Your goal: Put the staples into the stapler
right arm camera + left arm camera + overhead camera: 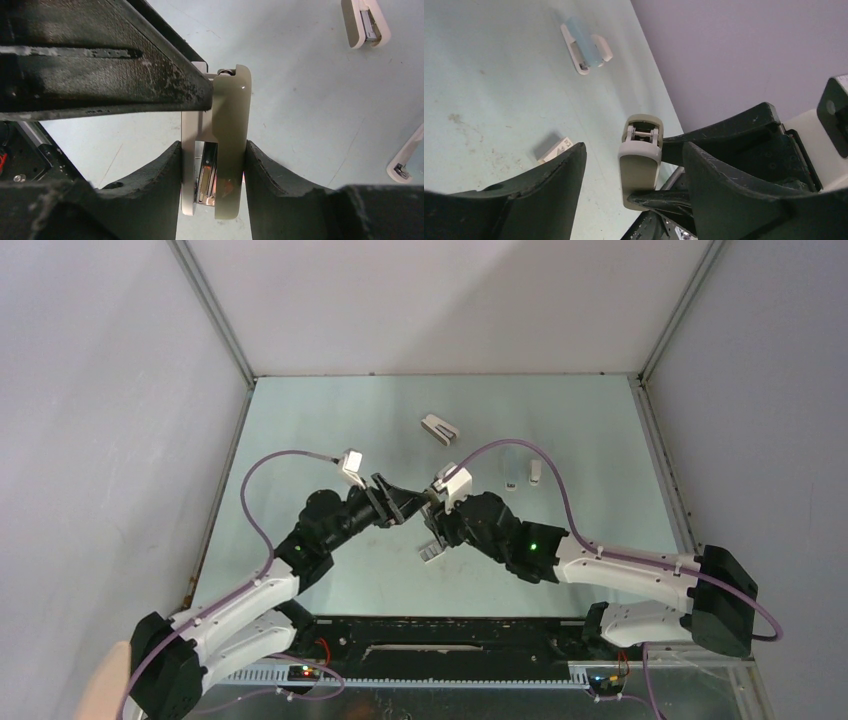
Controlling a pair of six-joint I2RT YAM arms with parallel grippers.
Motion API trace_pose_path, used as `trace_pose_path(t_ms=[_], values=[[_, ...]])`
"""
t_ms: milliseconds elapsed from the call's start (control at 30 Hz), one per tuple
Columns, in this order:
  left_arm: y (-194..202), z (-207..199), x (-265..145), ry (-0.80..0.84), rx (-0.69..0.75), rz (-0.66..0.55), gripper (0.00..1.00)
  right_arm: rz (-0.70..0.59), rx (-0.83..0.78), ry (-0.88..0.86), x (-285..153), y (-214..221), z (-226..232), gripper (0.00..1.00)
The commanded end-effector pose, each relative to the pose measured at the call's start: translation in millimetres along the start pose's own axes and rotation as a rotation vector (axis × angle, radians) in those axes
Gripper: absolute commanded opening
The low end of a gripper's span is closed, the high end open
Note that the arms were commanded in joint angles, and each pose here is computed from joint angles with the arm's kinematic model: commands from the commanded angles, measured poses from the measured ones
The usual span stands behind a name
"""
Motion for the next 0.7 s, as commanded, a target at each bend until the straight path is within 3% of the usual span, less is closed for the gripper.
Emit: trace_pose_path(t_ms=[0,133,433,600,667], values=[[-1.0,-22.0,1.0,0.13,0.009,0.018,0.71,-0.133,0.04,-0.017,-4.4,-30.7,2.4,0.34],[5.1,-22.3,3.6,0.154,-0.002,0.047,0.62,-0.161,0.055,-0.03,-7.1,-34.5,3.5,0.35],[5.7,-39.6,-0.7,0.265,0.062,0.053,0.27,-0.184,0.127,-0.056,-15.2,-31.4,-4.7,0.42],[-3.1,-54.2,-6.9,0.314,0.16,0.017,0.04,-0.184,0.196,-0.129,-27.4,-31.1,-17.4,0.67],[-5.3,-62.6,-9.8,0.345,0.208,0.017,0.02,-0.194,0.234,-0.184,-36.6,-31.3,-23.2,0.74]])
Point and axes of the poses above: each gripper's point midway between its finger pads, its own x axis out along the fingers, its own z axis along the line the jaws close on, y = z × x, the point moved 4 cm from there along -x, back along the fingers, and after that the axes turned 12 degrees about -x, right-handed, at the moved point
